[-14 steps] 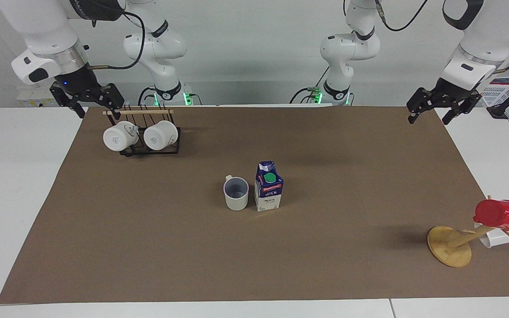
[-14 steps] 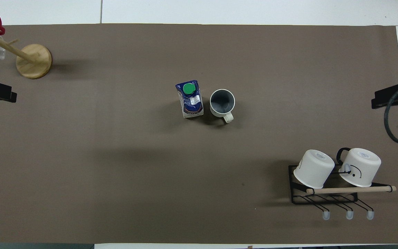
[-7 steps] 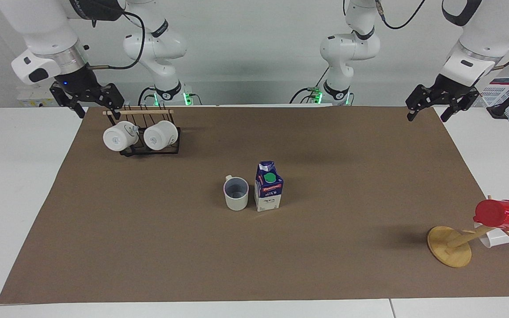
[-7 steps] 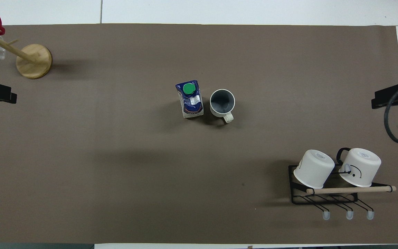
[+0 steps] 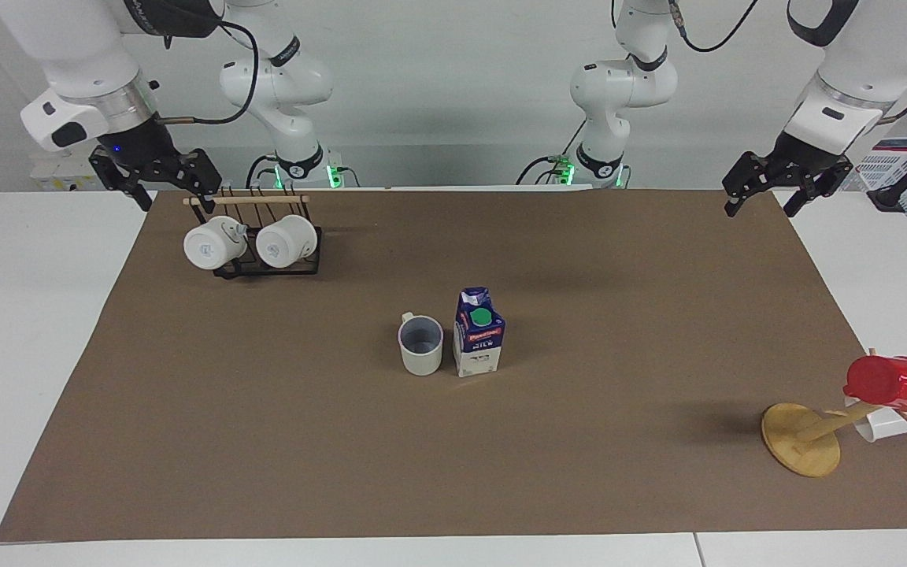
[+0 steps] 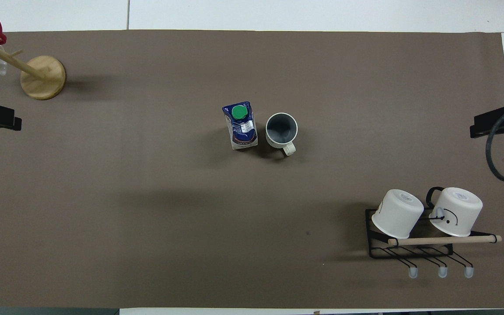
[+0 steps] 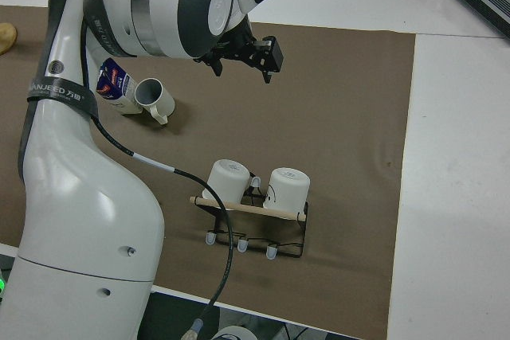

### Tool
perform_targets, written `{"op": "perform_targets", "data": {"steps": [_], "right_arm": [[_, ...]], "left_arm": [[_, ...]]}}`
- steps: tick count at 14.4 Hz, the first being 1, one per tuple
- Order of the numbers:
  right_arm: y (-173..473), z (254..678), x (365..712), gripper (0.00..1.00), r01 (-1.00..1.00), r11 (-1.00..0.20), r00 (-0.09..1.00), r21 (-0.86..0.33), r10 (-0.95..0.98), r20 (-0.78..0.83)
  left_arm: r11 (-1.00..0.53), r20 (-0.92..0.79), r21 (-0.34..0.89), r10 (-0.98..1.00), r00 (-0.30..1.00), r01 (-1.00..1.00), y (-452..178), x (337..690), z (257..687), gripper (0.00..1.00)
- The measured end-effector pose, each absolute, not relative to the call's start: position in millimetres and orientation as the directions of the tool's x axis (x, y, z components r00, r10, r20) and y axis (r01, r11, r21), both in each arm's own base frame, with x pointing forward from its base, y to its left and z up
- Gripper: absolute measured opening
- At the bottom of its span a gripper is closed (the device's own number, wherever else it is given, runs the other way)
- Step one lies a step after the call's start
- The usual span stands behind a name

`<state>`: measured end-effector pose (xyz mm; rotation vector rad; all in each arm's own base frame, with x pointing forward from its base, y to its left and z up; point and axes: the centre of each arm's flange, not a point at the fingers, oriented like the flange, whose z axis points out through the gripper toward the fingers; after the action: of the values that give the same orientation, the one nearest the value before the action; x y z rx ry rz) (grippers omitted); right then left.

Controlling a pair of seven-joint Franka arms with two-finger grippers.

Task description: Place cup and milk on table

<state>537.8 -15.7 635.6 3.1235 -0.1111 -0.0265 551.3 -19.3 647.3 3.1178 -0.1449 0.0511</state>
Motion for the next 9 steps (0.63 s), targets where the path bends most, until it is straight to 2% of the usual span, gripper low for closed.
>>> {"op": "perform_targets", "data": {"steps": [9], "right_arm": [[-15.6, 635.0, 537.7, 1.00, -0.071, -0.997, 0.997, 0.017, -0.071, -0.018]], "left_arm": [[-0.996, 0.040, 0.018, -0.091, 0.995, -0.092, -19.5, 548.8, 651.2, 1.00]]}}
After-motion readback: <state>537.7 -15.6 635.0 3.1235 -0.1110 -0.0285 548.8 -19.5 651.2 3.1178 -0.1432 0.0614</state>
